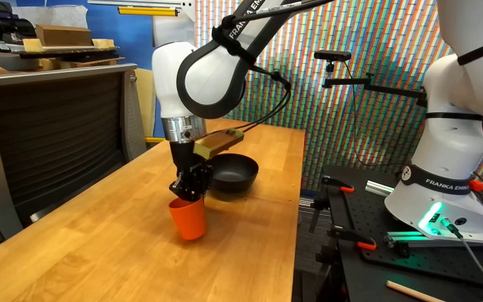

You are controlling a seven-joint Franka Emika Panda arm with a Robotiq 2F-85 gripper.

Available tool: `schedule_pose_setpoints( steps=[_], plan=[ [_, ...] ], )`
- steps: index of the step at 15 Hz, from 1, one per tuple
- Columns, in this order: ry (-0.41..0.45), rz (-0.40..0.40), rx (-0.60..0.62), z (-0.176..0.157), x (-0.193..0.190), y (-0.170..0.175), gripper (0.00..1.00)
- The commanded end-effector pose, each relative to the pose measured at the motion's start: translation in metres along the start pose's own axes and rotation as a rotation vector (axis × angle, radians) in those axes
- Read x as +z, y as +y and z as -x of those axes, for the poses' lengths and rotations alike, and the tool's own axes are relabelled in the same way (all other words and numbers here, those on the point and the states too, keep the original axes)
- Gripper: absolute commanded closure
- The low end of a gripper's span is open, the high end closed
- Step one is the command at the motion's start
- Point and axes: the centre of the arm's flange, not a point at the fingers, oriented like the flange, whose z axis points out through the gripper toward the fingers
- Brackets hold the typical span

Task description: Put the cup in the bowl

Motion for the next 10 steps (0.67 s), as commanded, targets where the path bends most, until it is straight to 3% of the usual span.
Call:
schedule_pose_setpoints(
  steps=[1,4,10],
  plan=[
    [0.032,-0.021,0.029,0.022,-0.020,-0.001,0.97],
    [0.153,0.034,0.121,0.043,-0.056,0.015,0.97],
    [0.320,0.085,0.351,0.075,-0.127,0.089,0.97]
  ],
)
